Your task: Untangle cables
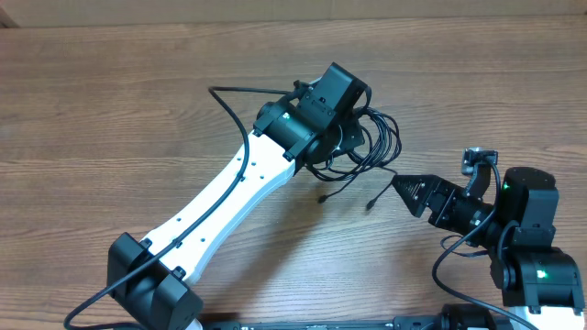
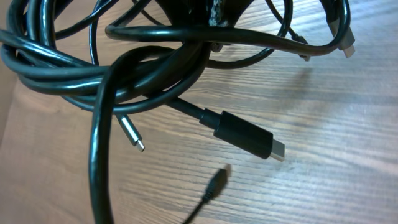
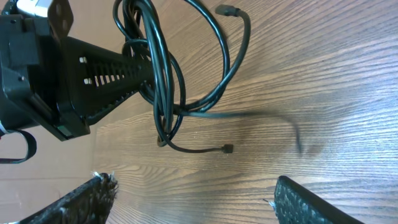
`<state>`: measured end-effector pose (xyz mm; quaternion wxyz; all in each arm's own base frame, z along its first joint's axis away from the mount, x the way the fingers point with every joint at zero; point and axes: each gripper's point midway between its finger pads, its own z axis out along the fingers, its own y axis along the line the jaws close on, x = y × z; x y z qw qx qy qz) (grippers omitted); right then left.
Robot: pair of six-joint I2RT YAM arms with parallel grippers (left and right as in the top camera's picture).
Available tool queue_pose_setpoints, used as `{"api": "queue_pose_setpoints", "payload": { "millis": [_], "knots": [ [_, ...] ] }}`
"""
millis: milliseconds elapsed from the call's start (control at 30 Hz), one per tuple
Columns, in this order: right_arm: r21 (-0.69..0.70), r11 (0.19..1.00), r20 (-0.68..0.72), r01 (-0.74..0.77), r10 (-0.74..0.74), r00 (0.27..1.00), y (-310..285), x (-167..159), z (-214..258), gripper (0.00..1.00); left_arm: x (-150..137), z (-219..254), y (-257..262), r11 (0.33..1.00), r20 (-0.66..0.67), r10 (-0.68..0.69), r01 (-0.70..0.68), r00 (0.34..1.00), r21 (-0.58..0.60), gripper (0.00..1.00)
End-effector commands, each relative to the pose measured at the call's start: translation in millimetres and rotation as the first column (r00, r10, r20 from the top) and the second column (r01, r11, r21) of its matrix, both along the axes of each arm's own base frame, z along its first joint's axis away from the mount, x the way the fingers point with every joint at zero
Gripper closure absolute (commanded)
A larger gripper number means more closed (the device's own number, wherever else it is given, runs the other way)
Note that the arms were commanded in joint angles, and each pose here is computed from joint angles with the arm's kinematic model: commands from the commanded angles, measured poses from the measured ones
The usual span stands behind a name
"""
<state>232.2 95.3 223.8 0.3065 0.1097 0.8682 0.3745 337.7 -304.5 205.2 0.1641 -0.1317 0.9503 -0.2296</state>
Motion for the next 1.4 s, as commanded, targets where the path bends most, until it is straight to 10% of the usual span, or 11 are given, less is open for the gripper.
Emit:
{"api": "queue_pose_setpoints", "payload": {
  "millis": [0,300,767,1033,1367],
  "knots": [
    [0.000,1.000,0.039,-0.006,0.006,0.999,0.6,0.6,12.1,0.17,-1.5,27.7,-6.1,0.974,0.149,-0.225,0.219,0.963,0.059,0.96],
    [0.000,1.000,0.039,-0.006,0.006,0.999,0.7,0.6,12.0,0.11,-7.1,31.2,-17.1,0.838,0.252,-0.545,0.507,0.800,0.202,0.96],
    [0.001,1.000,0.025,-0.006,0.006,1.000,0.8,-1.3,9.9,0.05,-10.5,36.6,-28.2,0.763,0.303,-0.647,0.599,0.700,0.244,0.96],
    [0.001,1.000,0.025,-0.007,0.007,1.000,0.8,-1.4,9.8,0.25,-27.7,38.3,-44.8,0.632,0.330,-0.772,0.708,0.542,0.314,0.96],
    [0.049,0.996,0.078,-0.071,0.067,0.995,11.6,-1.5,23.4,0.44,-27.9,46.9,-57.7,0.727,0.357,-0.679,0.655,0.641,0.207,0.96]
  ]
}}
